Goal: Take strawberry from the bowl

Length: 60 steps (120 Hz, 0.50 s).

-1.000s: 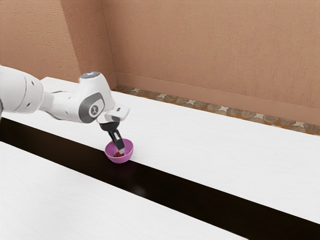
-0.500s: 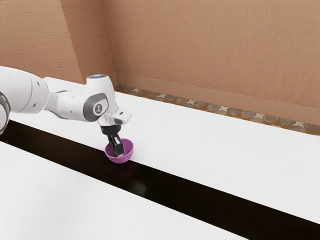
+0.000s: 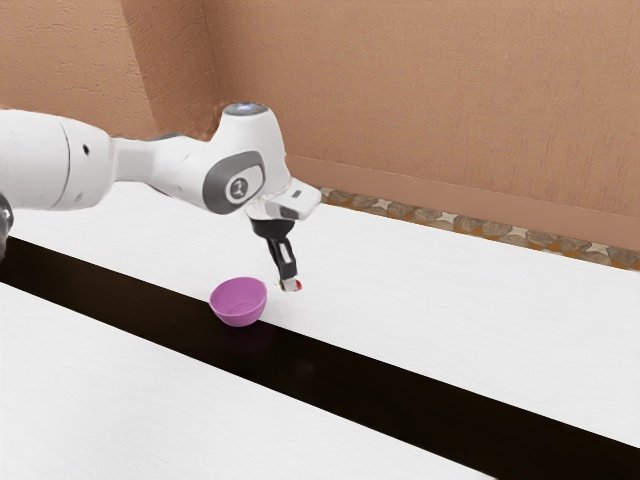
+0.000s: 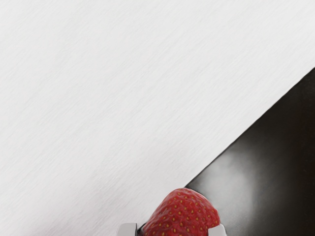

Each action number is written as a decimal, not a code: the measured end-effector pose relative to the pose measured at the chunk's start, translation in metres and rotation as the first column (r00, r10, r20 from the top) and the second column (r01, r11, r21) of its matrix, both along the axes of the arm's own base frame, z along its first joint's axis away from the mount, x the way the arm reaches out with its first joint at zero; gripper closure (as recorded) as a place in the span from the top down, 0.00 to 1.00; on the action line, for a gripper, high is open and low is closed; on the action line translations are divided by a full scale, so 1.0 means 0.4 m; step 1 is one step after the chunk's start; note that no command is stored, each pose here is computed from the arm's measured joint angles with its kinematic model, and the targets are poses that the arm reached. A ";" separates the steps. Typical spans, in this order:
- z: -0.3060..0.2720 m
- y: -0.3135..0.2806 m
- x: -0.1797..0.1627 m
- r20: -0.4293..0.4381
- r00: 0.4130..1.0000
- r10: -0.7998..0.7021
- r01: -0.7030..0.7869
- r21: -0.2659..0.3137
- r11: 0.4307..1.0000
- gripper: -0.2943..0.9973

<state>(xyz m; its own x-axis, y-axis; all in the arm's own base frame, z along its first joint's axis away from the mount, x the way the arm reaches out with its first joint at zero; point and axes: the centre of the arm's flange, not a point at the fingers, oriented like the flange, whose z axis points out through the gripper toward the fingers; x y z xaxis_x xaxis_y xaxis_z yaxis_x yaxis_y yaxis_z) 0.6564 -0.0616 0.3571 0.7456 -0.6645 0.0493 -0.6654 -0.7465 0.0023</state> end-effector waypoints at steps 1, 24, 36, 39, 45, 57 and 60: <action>-0.008 -0.018 0.001 -0.003 1.000 -0.009 0.009 -0.002 1.000 0.21; -0.153 -0.116 0.032 -0.061 0.998 -0.018 0.016 -0.034 0.999 0.21; -0.190 -0.105 0.036 -0.083 0.997 0.006 -0.010 -0.045 0.999 0.36; -0.197 -0.099 0.037 -0.089 0.996 0.012 -0.017 -0.047 0.999 0.41; -0.203 -0.095 0.037 -0.096 0.995 0.020 -0.025 -0.051 0.998 0.48; -0.181 -0.101 0.042 -0.085 0.996 0.021 -0.025 -0.054 0.998 0.59; -0.132 -0.106 0.046 -0.060 0.998 0.018 -0.021 -0.050 0.999 0.61</action>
